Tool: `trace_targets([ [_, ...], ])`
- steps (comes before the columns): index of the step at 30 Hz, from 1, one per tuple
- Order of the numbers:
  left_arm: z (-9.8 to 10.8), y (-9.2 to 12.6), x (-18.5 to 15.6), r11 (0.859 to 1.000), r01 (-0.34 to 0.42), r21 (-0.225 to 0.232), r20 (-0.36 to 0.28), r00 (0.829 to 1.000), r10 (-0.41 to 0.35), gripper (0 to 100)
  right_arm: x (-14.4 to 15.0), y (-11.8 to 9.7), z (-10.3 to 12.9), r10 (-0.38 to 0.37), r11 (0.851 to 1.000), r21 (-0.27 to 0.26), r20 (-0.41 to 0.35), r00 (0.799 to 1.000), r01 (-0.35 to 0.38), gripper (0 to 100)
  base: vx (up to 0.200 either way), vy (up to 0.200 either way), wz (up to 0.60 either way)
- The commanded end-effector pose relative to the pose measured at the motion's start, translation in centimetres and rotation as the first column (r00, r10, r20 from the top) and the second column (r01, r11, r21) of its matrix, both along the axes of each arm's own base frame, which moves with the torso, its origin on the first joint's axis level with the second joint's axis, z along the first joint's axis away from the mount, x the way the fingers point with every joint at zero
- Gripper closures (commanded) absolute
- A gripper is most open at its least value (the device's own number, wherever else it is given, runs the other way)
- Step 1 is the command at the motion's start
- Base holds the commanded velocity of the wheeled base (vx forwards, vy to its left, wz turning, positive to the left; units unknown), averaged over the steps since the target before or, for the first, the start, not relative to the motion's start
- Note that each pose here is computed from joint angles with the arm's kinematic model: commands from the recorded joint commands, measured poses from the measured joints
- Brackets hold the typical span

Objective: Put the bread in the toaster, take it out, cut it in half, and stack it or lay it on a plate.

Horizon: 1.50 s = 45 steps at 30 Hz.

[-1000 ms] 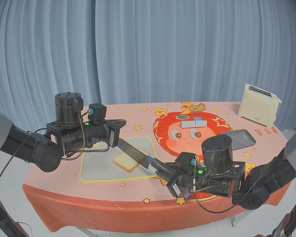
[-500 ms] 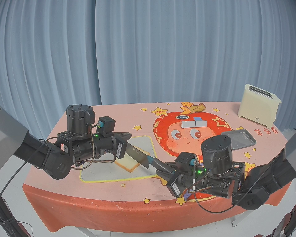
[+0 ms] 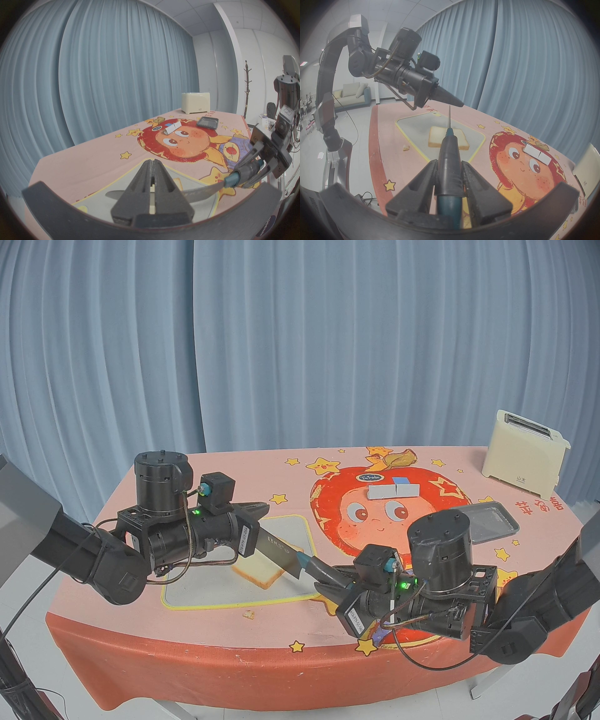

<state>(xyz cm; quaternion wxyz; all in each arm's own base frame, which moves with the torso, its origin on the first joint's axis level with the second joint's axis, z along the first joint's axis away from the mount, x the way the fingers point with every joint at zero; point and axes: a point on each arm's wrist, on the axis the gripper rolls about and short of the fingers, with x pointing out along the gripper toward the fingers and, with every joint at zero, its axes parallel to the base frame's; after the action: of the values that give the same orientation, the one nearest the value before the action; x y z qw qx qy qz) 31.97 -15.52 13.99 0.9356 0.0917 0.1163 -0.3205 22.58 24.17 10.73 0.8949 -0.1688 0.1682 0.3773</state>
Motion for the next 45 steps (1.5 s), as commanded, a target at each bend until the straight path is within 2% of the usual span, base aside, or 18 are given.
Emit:
trace_targets([
  [1,1.4,0.1,0.0,1.0,-0.004,-0.021,0.043,0.999,0.005,100,0.4,0.8,1.3,0.01,0.999,0.032,0.032,0.999,-0.011,100,0.0,0.0,0.0],
  [4,2.4,0.4,-0.6,0.999,-0.002,-0.032,0.066,0.998,0.004,100,1.1,1.6,2.9,0.006,0.998,0.057,0.047,0.999,-0.009,100,0.0,0.0,0.0],
  [7,2.4,0.5,-0.6,0.999,-0.003,-0.032,0.066,0.998,0.005,100,1.6,2.2,4.2,-0.001,0.997,0.076,0.044,0.999,-0.003,100,0.0,0.0,0.0],
  [10,2.2,0.5,-0.6,1.0,-0.004,-0.03,0.058,0.998,0.006,100,1.7,2.0,4.6,-0.007,0.998,0.067,0.034,0.999,0.004,100,0.0,0.0,0.0],
  [22,1.0,0.8,-1.0,1.0,-0.009,-0.013,0.026,1.0,0.009,100,1.2,1.6,3.3,-0.005,1.0,0.01,-0.005,1.0,0.005,100,0.0,0.0,0.0],
  [27,1.0,1.7,-0.7,0.999,-0.034,-0.031,0.066,0.997,0.036,100,1.0,1.4,2.4,-0.013,1.0,-0.016,-0.024,1.0,0.012,100,0.0,0.0,0.0],
  [45,0.8,1.5,-0.7,0.999,-0.024,-0.028,0.064,0.998,0.026,100,0.9,0.9,1.3,-0.027,0.998,-0.052,-0.048,0.998,0.025,100,0.0,0.0,0.0],
])
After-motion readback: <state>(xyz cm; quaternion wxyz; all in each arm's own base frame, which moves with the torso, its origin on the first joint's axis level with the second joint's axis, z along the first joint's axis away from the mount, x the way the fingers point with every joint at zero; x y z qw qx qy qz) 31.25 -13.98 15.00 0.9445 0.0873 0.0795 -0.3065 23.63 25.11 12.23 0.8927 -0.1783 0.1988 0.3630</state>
